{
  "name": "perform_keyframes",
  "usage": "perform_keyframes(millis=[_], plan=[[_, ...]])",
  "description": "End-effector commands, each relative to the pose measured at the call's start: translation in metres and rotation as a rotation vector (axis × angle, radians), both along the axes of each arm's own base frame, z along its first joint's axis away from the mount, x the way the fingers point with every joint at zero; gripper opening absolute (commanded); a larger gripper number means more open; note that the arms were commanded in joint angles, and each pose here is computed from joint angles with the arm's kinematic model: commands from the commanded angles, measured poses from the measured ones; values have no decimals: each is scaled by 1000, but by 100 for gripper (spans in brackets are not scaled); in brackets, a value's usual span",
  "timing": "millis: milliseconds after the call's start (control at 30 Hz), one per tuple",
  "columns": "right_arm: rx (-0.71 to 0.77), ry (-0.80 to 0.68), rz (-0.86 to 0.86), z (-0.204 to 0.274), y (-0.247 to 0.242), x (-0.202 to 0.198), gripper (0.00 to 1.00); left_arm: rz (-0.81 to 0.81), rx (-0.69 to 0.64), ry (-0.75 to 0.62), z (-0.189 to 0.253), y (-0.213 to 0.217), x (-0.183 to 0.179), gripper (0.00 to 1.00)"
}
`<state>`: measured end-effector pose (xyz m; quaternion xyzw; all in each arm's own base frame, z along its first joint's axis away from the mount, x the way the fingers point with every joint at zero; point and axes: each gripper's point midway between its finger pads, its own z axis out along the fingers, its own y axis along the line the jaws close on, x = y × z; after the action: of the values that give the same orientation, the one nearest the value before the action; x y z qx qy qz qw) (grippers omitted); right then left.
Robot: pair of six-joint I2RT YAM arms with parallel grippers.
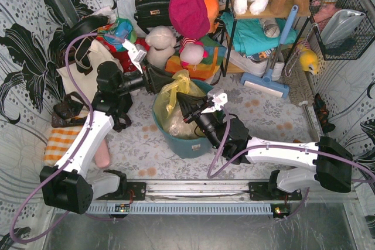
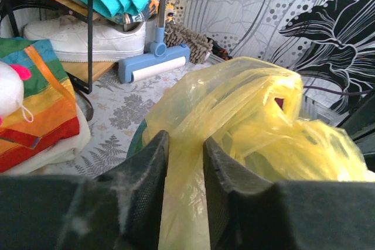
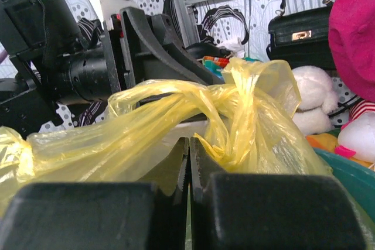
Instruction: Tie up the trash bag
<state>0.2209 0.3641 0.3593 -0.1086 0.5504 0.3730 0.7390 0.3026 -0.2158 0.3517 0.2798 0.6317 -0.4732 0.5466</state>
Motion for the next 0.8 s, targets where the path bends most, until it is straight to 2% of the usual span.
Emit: perform_keyframes(millis=[0,133,200,233,300,400,500,633,767], plan=[[23,3,32,6,4,-2,0,-38,-22,-83,19,-1,-9,34],[26,5,39,6,10,-1,0,-50,-20,-78,19,-1,-14,22],[32,4,40,7,12,-1,0,-48,-21,-78,20,0,-18,21],[36,3,39,8,11,-1,0,-39,-18,-76,21,1,-18,25],[39,2,30,11,8,0,0,24,-12,-80,29,8,-18,46],[50,3,24,21,-1,-3,0,149,8,-94,49,23,-19,58],[54,-3,44,35,-6,-8,0,229,22,-108,74,36,-32,60],[46,2,65,51,-10,-13,0,245,16,-86,100,43,-60,60],[43,0,85,64,-7,-15,0,204,10,18,102,42,-86,60]])
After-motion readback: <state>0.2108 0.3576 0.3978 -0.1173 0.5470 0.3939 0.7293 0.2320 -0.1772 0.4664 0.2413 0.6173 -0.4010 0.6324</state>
